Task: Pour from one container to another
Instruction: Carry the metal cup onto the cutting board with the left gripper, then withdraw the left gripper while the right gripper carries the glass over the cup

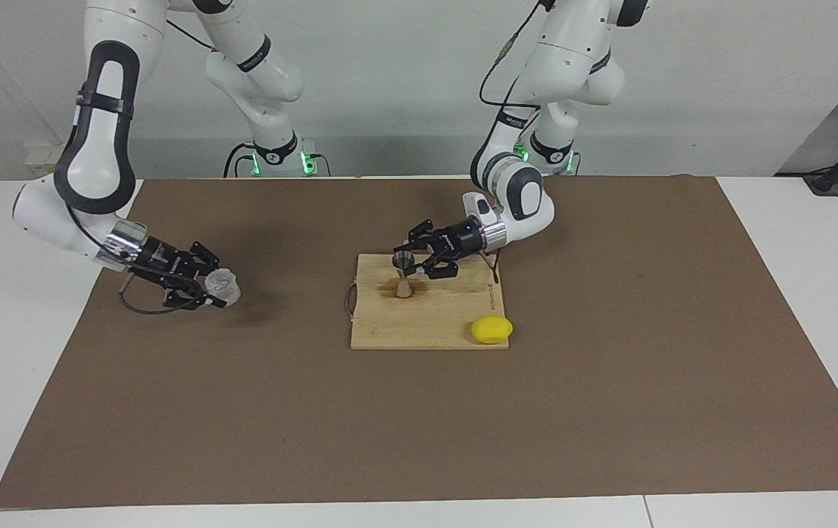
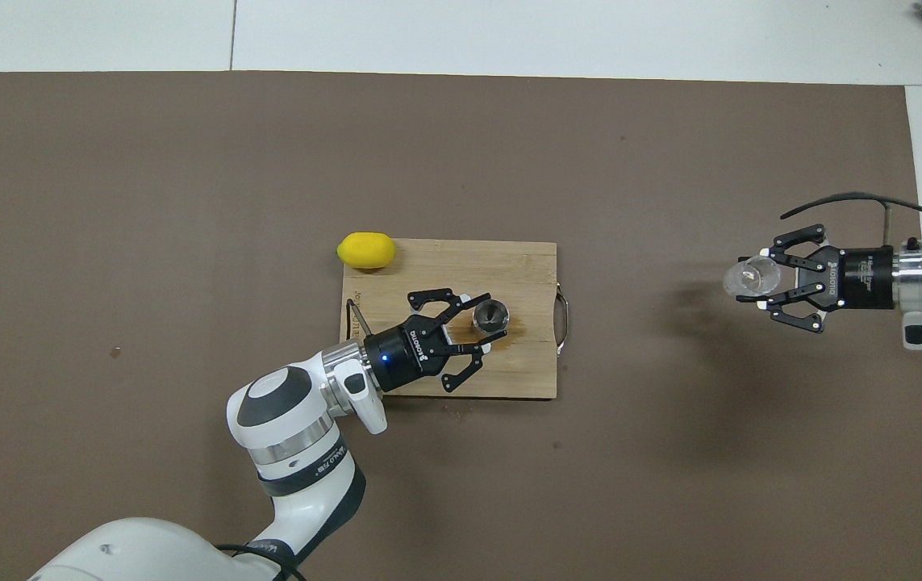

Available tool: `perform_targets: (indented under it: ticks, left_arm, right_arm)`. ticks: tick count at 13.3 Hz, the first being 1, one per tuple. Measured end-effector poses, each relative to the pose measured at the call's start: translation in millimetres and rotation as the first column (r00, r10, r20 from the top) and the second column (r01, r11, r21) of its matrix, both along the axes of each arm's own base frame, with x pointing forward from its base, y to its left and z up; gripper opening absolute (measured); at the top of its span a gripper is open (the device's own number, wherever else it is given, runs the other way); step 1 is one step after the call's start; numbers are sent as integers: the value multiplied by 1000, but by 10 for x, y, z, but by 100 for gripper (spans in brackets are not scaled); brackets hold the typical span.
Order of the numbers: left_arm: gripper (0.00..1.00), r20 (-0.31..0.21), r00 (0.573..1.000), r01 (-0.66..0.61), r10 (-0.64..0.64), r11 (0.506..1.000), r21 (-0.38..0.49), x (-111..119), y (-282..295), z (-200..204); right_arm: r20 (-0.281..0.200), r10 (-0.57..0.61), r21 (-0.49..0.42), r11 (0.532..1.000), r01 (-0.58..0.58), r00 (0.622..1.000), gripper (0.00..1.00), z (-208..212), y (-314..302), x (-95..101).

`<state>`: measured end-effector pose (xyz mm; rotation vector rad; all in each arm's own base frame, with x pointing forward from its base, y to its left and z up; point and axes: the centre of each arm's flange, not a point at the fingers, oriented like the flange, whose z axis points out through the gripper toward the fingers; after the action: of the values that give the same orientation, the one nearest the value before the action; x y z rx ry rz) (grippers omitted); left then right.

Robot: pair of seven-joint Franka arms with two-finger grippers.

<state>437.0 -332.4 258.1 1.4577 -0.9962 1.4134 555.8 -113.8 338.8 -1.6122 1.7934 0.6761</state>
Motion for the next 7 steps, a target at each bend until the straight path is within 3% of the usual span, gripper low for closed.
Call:
perform_targets:
  ticks: [6, 7]
  left_arm:
    - [51, -7, 1000, 5, -6, 1000, -13, -1, -14, -69]
    - [56, -8, 1000, 6, -6, 1000, -15, -2, -13, -75]
  right_arm:
    - [10, 9, -3, 1000, -9, 1000, 51, 52, 49, 33]
    - [11, 9, -4, 1000, -9, 1000, 51, 66, 54, 34]
